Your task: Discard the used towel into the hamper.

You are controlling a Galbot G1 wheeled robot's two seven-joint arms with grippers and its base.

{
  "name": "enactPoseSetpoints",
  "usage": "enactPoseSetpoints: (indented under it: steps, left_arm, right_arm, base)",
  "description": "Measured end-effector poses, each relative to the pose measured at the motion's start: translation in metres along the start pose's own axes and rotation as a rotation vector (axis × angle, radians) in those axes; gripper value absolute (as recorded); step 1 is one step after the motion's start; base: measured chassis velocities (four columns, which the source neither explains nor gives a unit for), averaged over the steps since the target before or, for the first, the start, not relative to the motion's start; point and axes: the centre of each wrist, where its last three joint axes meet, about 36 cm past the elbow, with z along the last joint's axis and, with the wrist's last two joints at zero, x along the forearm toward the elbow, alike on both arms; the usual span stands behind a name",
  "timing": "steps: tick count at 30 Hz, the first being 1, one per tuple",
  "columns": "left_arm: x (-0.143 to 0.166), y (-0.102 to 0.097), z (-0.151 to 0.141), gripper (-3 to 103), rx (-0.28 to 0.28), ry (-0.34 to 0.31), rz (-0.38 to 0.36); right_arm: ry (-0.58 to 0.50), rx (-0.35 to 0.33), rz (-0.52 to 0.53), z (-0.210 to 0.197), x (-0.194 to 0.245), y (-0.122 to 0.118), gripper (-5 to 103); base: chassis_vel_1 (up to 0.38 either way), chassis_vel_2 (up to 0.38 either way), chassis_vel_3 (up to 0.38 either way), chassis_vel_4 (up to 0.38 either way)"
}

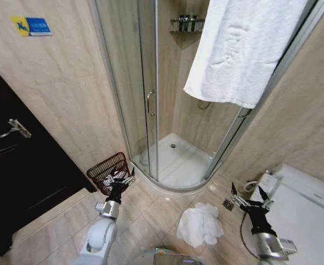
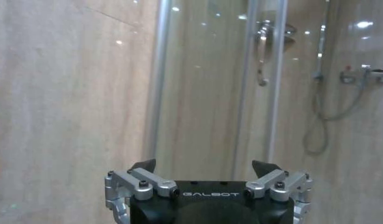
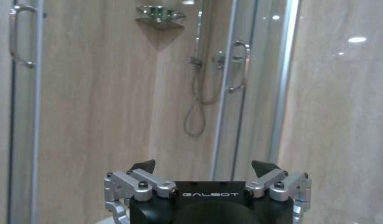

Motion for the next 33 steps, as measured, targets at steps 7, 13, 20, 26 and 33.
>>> enactPoseSetpoints:
  steps: [7,13,20,26,33]
  left_arm:
    - [-0.008,0.005,0.000,100,-0.001,-0.031,-0.047]
    - [-0.011,0.007,-0.002,100,-0.009,-0.050,-0.049]
    - [-0.007,0.005,-0.003,100,-0.008,-0.038,-0.055]
    - [-0.004,0.001,-0.004,100,0.015,-0.029,-0.059]
    - [-0.005,0.002,-0.004,100,0.013,-0.036,-0.061]
  right_arm:
    - [0.006,0.004,-0.002,-0.001,0.000,0.000,100]
    - [-0.002,0.009,-0.001,-0.004,-0.001,-0.001,100]
    - [-0.011,0.006,-0.003,-0.008,-0.002,0.000,100]
    - [-0.022,0.004,0.021,-0.012,-0.005,-0.001,100]
    - [-0.019,-0.001,0.053,-0.017,-0.006,-0.007,100]
  base:
    - [0.050,0.043,0.025,0.038]
    - [0.000,0.000,0.000,0.000]
    - [0.000,0.000,0.000,0.000]
    - [0.000,0.000,0.000,0.000]
    - [0.000,0.000,0.000,0.000]
